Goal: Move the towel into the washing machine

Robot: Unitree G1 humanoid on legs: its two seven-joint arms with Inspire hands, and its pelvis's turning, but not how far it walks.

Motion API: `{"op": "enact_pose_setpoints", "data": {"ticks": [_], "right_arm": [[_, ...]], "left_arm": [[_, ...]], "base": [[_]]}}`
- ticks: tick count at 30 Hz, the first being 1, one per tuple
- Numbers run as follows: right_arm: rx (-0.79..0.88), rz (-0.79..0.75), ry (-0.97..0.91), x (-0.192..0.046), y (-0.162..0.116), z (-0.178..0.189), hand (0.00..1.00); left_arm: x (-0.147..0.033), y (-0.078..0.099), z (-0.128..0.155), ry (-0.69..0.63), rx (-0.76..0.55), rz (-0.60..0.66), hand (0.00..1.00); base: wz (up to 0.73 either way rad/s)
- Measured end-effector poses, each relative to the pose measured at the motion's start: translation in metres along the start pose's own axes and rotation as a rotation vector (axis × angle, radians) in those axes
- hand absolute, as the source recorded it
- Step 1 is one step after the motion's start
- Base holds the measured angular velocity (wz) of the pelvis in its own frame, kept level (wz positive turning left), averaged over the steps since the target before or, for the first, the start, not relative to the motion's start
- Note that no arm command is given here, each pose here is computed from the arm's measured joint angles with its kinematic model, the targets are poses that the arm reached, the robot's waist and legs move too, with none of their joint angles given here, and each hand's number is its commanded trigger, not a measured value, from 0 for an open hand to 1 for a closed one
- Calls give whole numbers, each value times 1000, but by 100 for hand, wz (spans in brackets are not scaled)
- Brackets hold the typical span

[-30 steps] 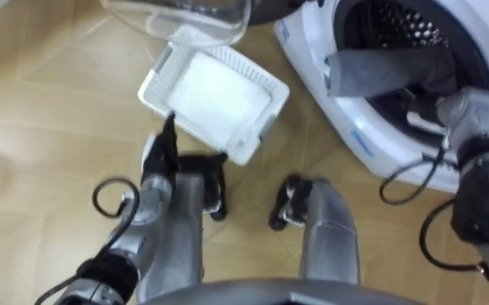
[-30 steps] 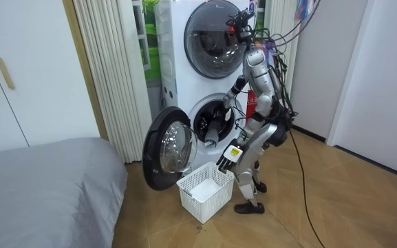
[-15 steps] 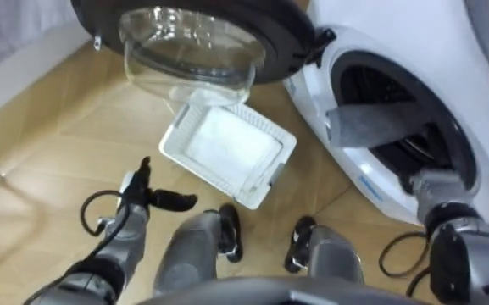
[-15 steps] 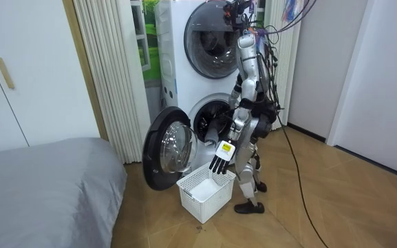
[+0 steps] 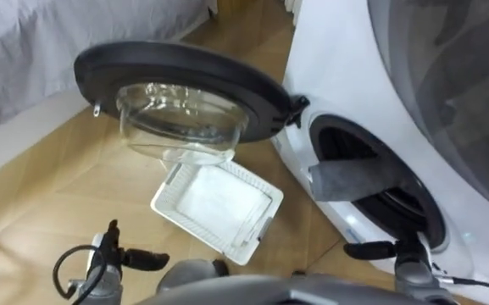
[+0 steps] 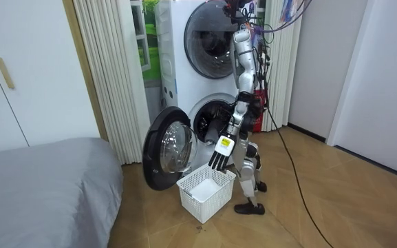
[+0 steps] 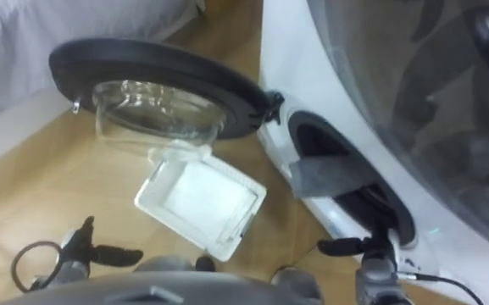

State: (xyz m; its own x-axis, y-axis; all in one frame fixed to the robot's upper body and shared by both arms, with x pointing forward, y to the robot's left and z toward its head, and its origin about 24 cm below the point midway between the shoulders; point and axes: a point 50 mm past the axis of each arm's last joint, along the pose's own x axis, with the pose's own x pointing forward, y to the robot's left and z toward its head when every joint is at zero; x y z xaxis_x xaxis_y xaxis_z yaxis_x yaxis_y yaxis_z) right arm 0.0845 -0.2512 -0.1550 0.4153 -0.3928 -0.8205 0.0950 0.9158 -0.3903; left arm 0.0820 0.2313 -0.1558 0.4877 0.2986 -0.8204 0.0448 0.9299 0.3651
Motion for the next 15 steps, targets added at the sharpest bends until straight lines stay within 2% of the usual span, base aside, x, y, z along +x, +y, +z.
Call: {"op": "enact_pose_setpoints", "data": {"ticks": [9, 11, 13, 15], "right_arm": [[-12, 80, 116, -11, 9, -36, 0], [20, 87, 125, -12, 12, -37, 0], [28, 139, 111, -11, 19, -32, 0], [54, 148, 153, -13, 18, -39, 0]], "left_arm": [[-13, 2, -40, 141, 36, -8, 0], [-15, 10, -46, 170, 41, 14, 0], [-16, 16, -55, 226, 45, 20, 0], [-13, 12, -46, 207, 43, -7, 0]], "base": [[-14], [-34], [35], [101]]}}
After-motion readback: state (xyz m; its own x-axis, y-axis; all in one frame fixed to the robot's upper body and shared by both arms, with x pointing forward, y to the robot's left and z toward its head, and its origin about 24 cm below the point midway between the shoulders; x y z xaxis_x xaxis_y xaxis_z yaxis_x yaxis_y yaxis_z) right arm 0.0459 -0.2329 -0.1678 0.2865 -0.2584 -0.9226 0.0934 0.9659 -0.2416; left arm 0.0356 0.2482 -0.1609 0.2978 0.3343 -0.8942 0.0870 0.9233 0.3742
